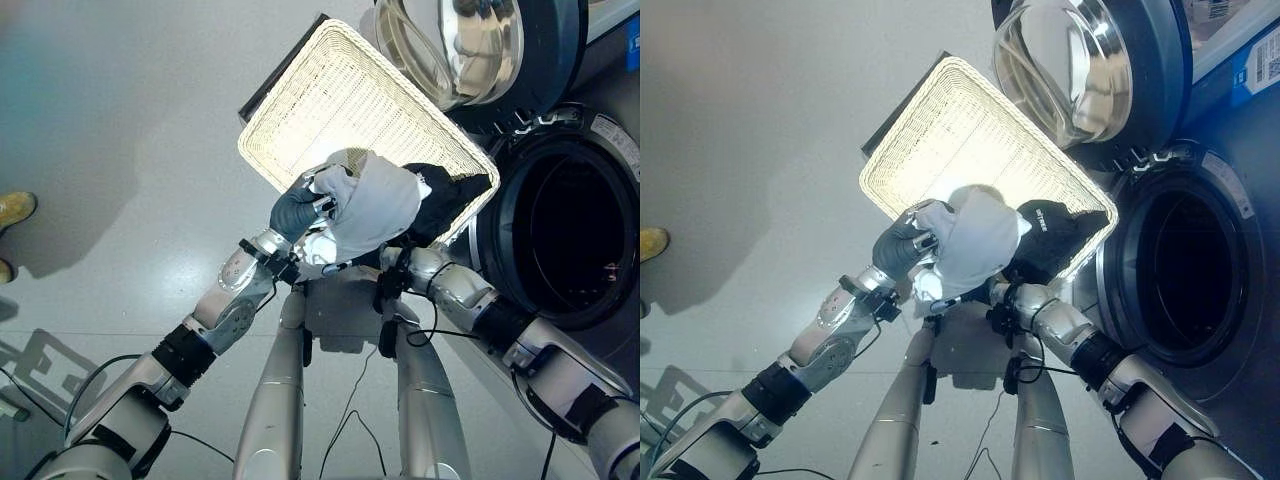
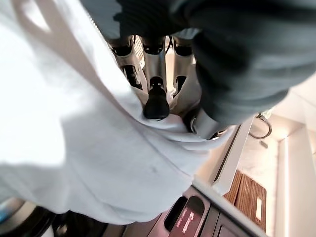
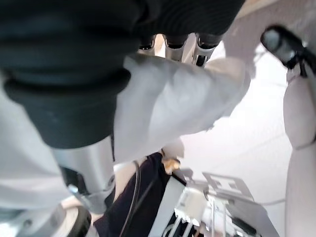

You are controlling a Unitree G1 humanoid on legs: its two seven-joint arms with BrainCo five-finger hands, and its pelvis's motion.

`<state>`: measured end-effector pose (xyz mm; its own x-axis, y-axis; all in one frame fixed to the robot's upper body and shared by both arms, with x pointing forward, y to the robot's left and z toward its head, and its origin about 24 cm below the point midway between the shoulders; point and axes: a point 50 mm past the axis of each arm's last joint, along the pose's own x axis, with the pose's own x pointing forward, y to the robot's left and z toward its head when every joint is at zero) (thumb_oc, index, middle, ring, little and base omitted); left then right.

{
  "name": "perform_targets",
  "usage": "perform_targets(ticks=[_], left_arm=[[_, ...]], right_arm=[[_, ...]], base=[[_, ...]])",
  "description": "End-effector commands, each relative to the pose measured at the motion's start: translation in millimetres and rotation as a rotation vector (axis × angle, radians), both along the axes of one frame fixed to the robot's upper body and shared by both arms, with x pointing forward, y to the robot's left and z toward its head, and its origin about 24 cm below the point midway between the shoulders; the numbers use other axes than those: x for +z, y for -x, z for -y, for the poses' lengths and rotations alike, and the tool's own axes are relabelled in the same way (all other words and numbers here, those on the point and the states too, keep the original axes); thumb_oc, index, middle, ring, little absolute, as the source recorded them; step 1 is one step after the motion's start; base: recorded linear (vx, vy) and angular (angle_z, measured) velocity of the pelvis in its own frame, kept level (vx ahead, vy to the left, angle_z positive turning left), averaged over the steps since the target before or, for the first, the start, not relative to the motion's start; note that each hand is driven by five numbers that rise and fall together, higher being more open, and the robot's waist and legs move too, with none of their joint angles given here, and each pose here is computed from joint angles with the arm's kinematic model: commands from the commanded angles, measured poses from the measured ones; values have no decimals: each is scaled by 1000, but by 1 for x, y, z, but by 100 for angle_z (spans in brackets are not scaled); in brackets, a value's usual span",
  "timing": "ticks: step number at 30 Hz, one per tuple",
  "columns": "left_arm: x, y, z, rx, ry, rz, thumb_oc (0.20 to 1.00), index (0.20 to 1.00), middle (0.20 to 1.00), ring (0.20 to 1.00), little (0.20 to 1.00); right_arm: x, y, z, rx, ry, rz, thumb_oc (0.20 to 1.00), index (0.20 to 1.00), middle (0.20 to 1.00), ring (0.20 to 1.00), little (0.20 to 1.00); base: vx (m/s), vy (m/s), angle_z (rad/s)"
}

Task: Put the clothes into the washing machine.

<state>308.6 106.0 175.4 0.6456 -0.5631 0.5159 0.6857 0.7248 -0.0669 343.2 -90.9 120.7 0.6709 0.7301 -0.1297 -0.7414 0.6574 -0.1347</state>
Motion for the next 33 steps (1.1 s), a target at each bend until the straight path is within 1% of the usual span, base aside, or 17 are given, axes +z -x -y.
perform_targets(ticks=[1, 3, 10, 18, 20, 21, 25, 27, 30, 33], left_arm=[[30, 9, 1, 20, 155, 164, 200, 200, 200, 200, 200], [32, 9, -7, 73, 194, 173, 200, 200, 200, 200, 200], [35, 10, -22, 164, 254, 191, 200, 200, 200, 200, 200], [33, 9, -21, 206, 237, 171, 200, 200, 200, 200, 200], [32, 8, -20, 213, 219, 170, 200, 200, 200, 200, 200], [31, 7, -18, 216, 192, 165, 200, 200, 200, 200, 200], [28, 4, -13, 188, 137, 153, 200, 200, 200, 200, 200], [26, 4, -8, 147, 106, 148, 200, 200, 200, 200, 200], [21, 7, 5, 55, 56, 133, 200, 200, 200, 200, 200], [17, 9, 12, 25, 26, 132, 200, 200, 200, 200, 200]], right_arm=[[15, 6, -6, 31, -103, 62, 1000, 1000, 1000, 1000, 1000], [14, 5, 2, -4, -122, 54, 1000, 1000, 1000, 1000, 1000], [13, 5, 20, -70, -179, 63, 1000, 1000, 1000, 1000, 1000], [16, 9, 14, -35, -239, 62, 1000, 1000, 1000, 1000, 1000], [17, 10, 11, -13, -244, 63, 1000, 1000, 1000, 1000, 1000], [20, 13, 6, 28, -260, 57, 1000, 1000, 1000, 1000, 1000], [25, 18, -4, 87, -302, 46, 1000, 1000, 1000, 1000, 1000], [29, 20, -8, 97, -318, 54, 1000, 1000, 1000, 1000, 1000], [35, 20, -13, 66, -338, 92, 1000, 1000, 1000, 1000, 1000], [36, 20, -14, 27, -363, 105, 1000, 1000, 1000, 1000, 1000]], base=[[0, 0, 0], [0, 0, 0], [0, 0, 0], [0, 0, 0], [0, 0, 0], [0, 0, 0], [0, 0, 0], [0, 0, 0], [0, 0, 0], [0, 0, 0]])
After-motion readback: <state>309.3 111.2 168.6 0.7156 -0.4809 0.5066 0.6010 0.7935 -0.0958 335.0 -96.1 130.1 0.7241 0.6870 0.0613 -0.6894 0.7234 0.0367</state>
